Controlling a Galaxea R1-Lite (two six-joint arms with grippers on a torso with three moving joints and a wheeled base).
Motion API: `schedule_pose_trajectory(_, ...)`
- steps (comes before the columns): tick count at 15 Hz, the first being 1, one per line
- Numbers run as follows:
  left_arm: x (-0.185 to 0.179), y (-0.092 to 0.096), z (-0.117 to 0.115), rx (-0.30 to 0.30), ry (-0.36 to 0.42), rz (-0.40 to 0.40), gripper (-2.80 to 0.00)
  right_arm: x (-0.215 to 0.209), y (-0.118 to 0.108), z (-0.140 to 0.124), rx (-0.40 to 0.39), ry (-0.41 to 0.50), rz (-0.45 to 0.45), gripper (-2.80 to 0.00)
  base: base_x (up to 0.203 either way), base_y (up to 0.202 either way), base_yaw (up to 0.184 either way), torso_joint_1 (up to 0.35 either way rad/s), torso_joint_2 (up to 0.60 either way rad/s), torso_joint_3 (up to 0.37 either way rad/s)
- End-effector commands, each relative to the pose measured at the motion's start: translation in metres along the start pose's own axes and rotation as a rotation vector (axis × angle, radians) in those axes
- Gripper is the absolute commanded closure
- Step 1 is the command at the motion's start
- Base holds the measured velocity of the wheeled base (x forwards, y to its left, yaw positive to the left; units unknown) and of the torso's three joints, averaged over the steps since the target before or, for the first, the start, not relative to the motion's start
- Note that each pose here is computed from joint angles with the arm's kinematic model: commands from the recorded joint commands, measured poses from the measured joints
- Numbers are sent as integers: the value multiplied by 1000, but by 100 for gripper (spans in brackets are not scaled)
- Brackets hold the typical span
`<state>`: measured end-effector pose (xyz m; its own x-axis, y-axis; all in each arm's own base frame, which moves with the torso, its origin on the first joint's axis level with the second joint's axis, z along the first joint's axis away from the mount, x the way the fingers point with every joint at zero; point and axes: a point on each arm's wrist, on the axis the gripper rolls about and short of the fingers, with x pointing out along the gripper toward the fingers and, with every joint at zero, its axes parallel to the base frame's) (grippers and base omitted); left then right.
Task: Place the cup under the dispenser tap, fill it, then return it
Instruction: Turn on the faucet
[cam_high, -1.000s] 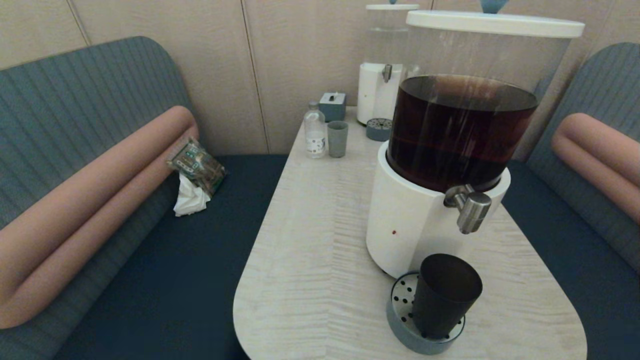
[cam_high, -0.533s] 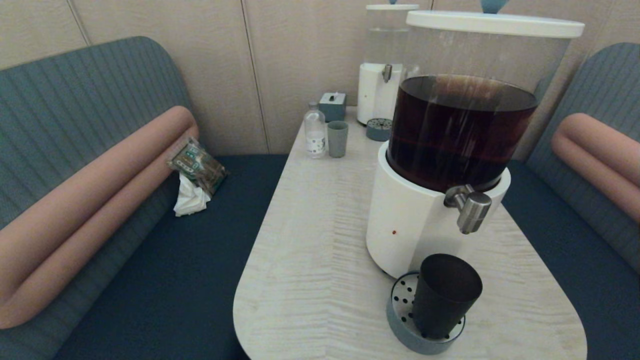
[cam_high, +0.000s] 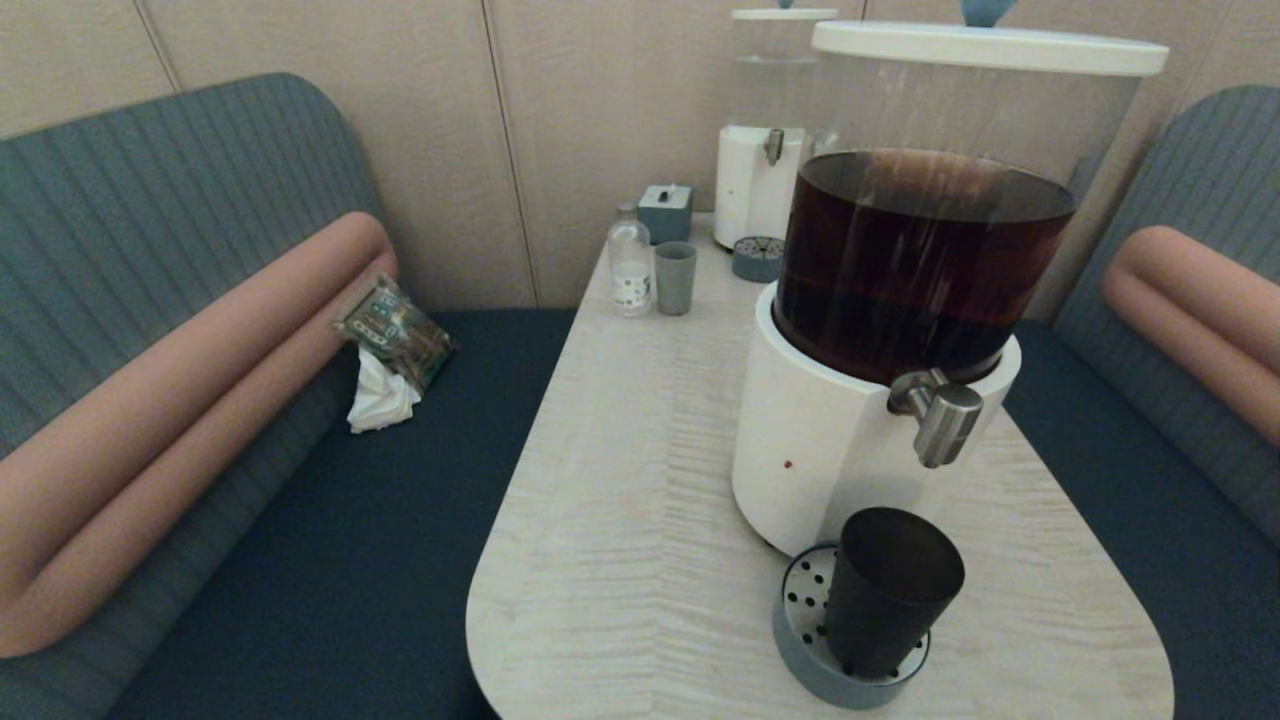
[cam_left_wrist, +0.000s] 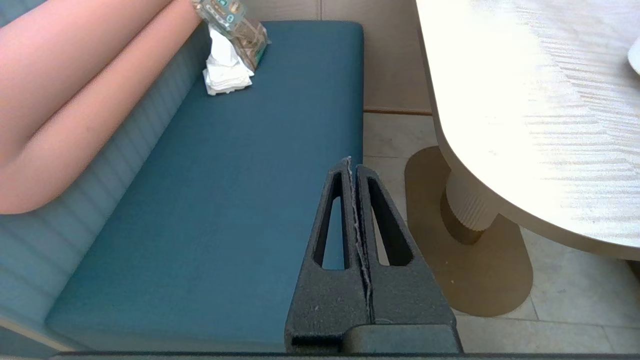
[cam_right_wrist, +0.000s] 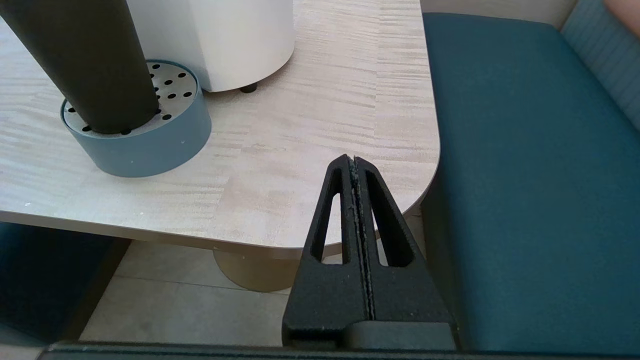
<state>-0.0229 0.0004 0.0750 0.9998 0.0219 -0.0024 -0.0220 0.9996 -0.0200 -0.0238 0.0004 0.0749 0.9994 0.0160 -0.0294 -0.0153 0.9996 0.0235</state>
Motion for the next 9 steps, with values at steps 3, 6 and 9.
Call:
schedule_pose_trajectory(3,0,0,0,-1,4,1,0,0,0,0,0,2,1,0,0,0,0,0,0,0)
schedule_pose_trajectory(6,0,0,0,-1,4,1,0,0,0,0,0,1,1,0,0,0,0,0,0,0)
schedule_pose_trajectory(9,0,0,0,0,3,1,0,0,0,0,0,1,1,0,0,0,0,0,0,0)
